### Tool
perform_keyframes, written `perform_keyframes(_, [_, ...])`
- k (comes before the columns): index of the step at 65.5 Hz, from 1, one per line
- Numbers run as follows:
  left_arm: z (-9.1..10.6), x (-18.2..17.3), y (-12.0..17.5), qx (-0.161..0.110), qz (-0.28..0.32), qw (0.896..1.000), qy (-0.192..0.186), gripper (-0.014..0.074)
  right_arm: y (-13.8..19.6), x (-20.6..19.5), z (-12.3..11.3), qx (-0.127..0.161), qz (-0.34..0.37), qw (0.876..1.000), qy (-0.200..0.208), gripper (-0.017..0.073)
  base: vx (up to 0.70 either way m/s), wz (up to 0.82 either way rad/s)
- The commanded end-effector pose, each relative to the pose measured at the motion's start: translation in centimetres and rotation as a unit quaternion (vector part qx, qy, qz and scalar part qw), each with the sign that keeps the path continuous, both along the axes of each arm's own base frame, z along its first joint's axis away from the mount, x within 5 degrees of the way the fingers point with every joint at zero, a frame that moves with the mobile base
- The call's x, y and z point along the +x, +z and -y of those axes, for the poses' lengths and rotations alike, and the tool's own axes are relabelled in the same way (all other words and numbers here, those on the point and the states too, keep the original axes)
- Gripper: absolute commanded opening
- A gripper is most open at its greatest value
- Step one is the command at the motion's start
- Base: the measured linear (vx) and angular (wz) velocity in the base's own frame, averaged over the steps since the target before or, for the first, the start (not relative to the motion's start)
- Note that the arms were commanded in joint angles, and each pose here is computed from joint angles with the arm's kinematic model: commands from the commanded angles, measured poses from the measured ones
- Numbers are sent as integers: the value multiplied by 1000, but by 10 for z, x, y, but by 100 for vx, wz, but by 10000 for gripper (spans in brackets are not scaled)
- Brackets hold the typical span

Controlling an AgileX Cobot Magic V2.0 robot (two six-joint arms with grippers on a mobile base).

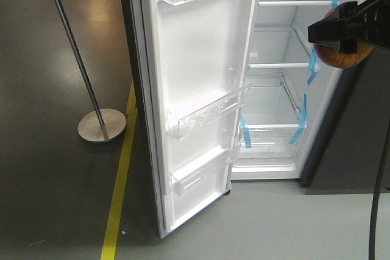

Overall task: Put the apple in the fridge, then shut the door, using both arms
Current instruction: 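Approach the refrigerator opening with the apple held in the right gripper, then bring the held apple up to the refrigerator shelves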

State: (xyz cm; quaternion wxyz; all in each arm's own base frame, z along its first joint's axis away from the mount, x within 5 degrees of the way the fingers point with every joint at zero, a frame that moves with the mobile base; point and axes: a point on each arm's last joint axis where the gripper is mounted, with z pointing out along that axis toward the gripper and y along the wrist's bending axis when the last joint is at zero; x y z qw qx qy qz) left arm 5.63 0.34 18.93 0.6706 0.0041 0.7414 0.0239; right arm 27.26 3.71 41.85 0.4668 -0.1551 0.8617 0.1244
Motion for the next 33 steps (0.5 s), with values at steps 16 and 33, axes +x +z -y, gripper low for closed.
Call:
perform_keyframes(16, [2, 0, 3, 0, 36, 999, -9, -8, 22, -6, 0, 16, 57, 998, -11, 133, 12, 0])
perform_keyframes(33, [2, 0, 3, 0, 36, 999, -9, -8, 22, -6, 0, 16, 57, 998, -11, 133, 10, 0])
